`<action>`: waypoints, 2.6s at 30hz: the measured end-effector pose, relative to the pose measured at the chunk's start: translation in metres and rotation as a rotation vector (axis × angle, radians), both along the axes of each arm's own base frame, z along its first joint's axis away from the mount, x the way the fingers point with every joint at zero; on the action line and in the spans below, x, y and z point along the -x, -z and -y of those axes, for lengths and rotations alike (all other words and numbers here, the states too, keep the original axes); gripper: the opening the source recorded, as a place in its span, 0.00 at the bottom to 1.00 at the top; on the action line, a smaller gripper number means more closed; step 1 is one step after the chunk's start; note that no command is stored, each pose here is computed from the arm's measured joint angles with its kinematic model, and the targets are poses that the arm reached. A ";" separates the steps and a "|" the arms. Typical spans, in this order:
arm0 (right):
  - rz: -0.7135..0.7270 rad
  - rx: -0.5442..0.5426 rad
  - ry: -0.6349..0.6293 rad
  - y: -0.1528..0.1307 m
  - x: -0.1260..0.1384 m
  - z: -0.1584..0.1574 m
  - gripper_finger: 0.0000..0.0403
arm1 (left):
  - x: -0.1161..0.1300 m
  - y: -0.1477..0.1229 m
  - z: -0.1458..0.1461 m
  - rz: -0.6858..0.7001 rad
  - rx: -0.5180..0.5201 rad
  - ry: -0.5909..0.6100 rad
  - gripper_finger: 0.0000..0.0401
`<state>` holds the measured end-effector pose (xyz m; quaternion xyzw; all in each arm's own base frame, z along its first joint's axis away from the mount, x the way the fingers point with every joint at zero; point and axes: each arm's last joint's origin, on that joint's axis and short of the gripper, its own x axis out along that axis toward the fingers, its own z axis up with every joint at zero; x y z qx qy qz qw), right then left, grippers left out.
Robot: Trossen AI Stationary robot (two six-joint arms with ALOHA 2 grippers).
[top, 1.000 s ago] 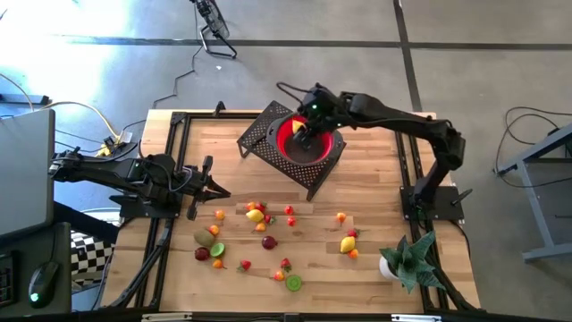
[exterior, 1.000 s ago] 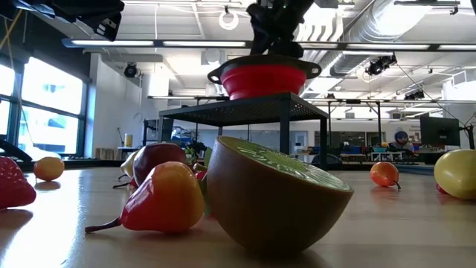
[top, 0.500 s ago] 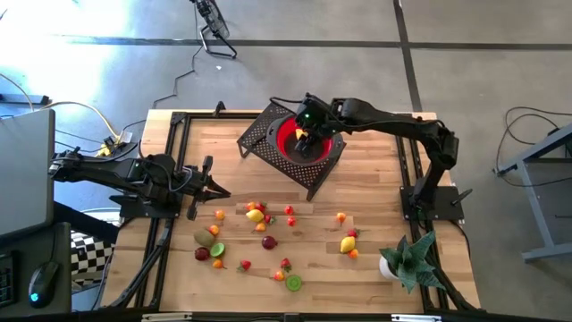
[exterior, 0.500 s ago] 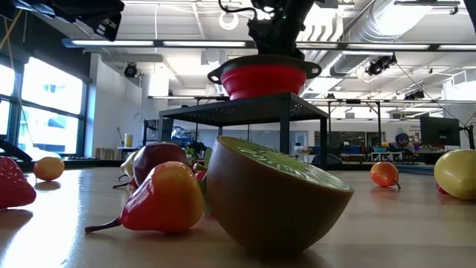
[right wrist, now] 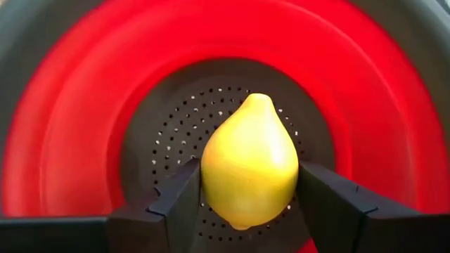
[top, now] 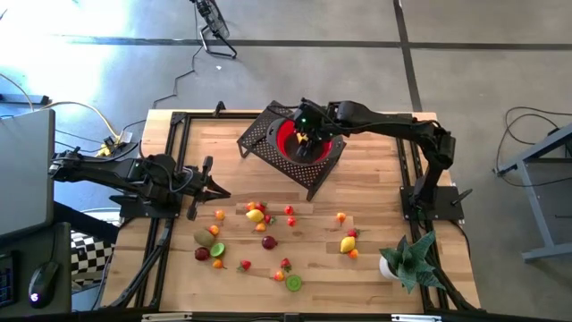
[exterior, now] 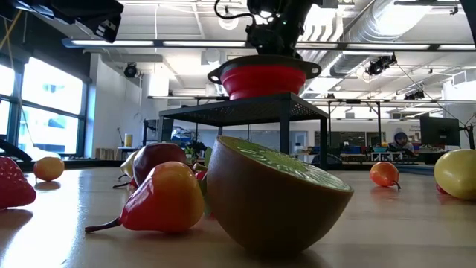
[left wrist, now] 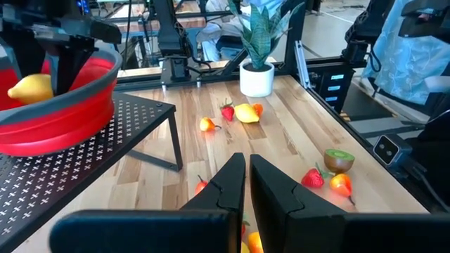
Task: Pick & Place Fruit
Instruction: Put the lemon into the strainer bowl on the shelf, then put the pear into the strainer bowl on the shelf
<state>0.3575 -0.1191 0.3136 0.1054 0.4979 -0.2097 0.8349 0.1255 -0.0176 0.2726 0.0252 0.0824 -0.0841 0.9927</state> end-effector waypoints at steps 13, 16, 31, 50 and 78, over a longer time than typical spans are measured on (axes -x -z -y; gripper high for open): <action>0.038 0.035 -0.068 -0.014 0.004 -0.010 0.68 | 0.000 0.000 0.000 0.000 0.000 -0.001 0.05; 0.085 0.052 -0.070 -0.031 0.015 -0.015 0.61 | 0.000 0.000 0.000 -0.001 -0.001 -0.001 0.05; 0.203 0.078 -0.133 -0.081 0.056 -0.048 0.26 | 0.000 0.000 0.000 0.000 0.000 -0.001 0.05; 0.083 -0.006 -0.150 -0.090 0.092 -0.109 0.05 | 0.000 0.000 0.000 0.001 0.000 0.000 0.05; 0.154 -0.182 -0.086 -0.011 0.142 -0.134 0.05 | 0.000 0.000 0.000 0.001 0.000 -0.001 0.05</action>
